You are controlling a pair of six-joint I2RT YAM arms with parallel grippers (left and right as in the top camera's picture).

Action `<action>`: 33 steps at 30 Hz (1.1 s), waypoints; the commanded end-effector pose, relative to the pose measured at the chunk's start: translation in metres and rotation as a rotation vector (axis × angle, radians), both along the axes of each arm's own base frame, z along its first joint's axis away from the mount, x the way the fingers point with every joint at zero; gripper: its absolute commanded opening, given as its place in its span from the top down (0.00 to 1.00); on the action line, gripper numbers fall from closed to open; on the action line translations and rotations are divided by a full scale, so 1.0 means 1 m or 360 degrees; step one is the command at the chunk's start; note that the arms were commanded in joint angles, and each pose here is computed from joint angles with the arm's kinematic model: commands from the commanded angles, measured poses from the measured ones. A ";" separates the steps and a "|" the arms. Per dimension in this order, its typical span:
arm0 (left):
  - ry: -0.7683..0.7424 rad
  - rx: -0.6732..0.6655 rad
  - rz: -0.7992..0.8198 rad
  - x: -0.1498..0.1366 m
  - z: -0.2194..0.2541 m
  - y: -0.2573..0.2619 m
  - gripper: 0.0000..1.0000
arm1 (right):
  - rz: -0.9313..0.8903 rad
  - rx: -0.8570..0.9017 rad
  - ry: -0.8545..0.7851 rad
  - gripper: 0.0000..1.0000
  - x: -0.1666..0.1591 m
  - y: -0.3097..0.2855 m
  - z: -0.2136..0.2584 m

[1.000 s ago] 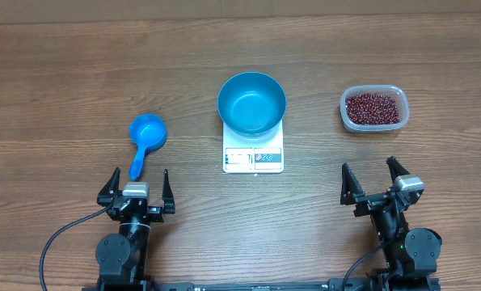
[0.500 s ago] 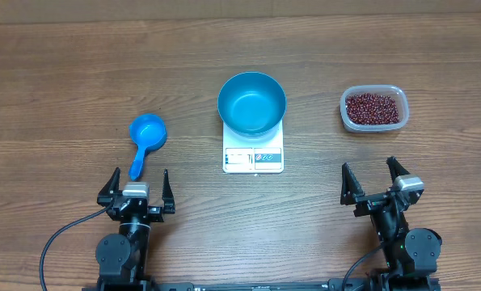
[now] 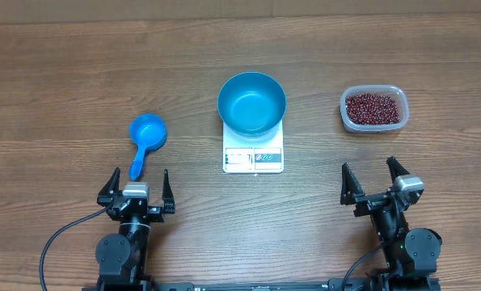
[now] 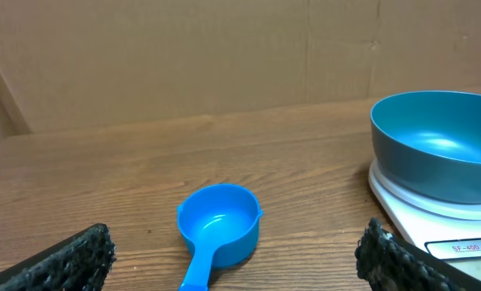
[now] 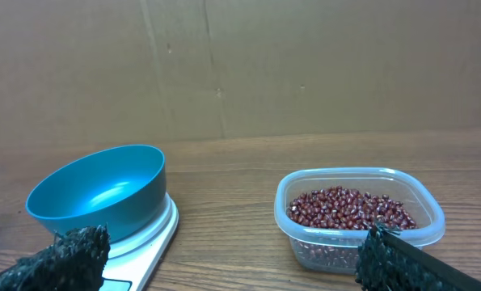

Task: Scoop item into bowl and weigh 150g on scale

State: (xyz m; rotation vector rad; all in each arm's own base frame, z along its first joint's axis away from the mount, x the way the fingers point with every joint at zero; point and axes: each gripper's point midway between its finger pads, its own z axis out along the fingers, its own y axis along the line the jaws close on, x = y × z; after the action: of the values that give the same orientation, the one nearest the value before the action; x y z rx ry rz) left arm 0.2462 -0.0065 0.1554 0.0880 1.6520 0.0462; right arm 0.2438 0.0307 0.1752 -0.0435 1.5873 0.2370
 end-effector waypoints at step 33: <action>-0.0019 -0.0291 -0.0100 -0.018 0.068 -0.012 0.00 | -0.0004 0.0007 -0.0003 0.00 0.000 -0.001 -0.002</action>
State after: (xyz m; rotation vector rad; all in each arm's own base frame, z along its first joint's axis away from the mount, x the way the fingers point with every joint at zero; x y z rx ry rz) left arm 0.2339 -0.0173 0.1863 0.0217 1.6853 -0.1136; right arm 0.2438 0.0307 0.1751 -0.0435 1.5877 0.2370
